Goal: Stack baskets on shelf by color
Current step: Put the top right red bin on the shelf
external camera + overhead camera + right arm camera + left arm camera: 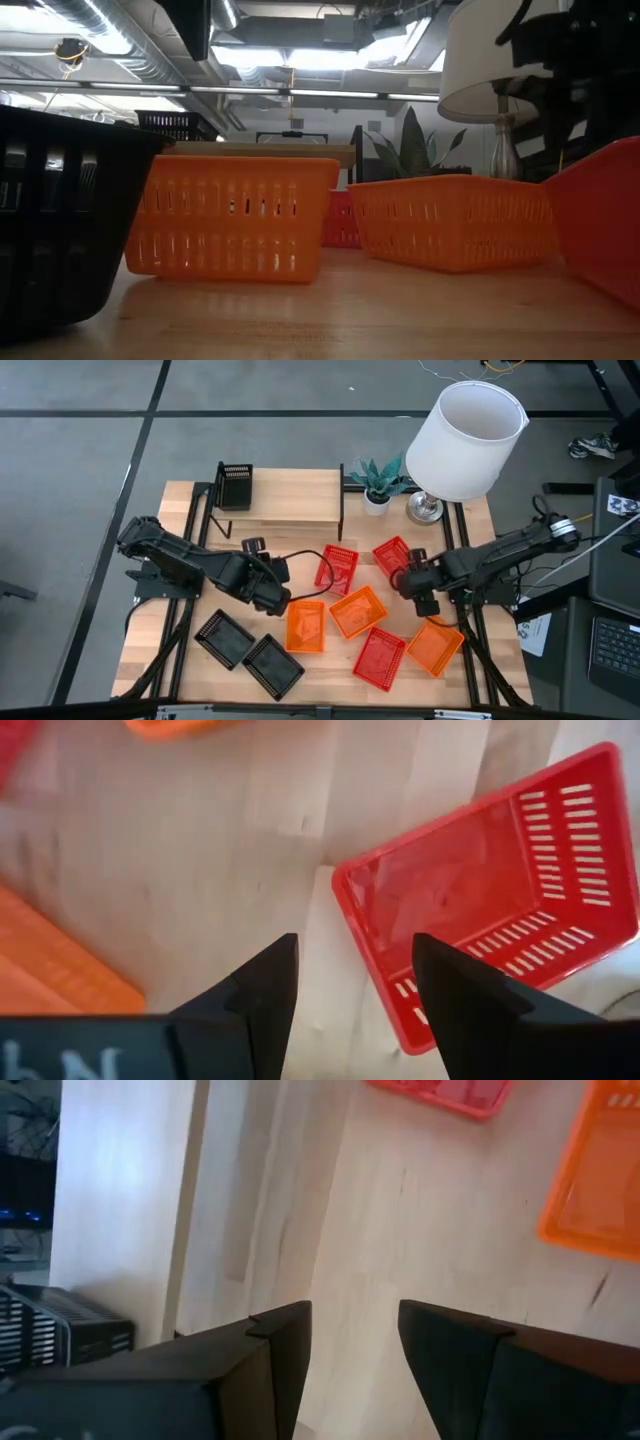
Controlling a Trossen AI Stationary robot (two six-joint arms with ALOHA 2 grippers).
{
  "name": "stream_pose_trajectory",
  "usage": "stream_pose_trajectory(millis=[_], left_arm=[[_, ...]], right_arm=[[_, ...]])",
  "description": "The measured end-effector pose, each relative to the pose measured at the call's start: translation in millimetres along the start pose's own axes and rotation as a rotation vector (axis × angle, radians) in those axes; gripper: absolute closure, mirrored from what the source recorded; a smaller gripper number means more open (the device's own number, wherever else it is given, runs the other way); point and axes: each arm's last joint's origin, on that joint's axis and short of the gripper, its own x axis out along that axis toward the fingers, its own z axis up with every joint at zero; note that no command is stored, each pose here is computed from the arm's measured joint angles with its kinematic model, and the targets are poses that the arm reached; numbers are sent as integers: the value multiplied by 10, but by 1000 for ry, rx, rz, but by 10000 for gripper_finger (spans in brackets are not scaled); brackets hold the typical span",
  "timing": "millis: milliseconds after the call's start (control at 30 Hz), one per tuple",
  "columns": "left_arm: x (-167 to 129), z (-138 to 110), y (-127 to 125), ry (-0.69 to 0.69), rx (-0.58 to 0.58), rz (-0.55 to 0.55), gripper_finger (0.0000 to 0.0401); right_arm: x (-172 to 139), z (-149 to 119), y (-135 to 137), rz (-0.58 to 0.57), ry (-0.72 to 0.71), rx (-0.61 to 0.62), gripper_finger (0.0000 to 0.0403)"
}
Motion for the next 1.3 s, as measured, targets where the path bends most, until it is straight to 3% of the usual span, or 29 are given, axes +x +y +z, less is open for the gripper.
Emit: stream_pose_trajectory(millis=[133,367,533,833,967,1133,1300], left_arm=[[-27,-24,-32,-1,18,-5,256],[-75,-92,-68,21,23,2,256],[-229,-173,-77,-11,15,-41,256],[-609,-375,177,-146,-107,-100,256],[-748,-456,298,-225,-142,-104,256],[-857,-539,454,-302,-166,-79,256],[-890,-565,528,-317,-190,-94,256]], right_arm=[[113,53,27,-12,58,-56,207],[343,108,-82,-86,175,-21,207],[530,27,-123,-27,277,12,207],[660,-28,-102,-34,237,24,214],[658,-28,-114,-76,235,38,260],[650,-19,-111,-65,232,49,382],[512,50,-108,10,252,111,396]])
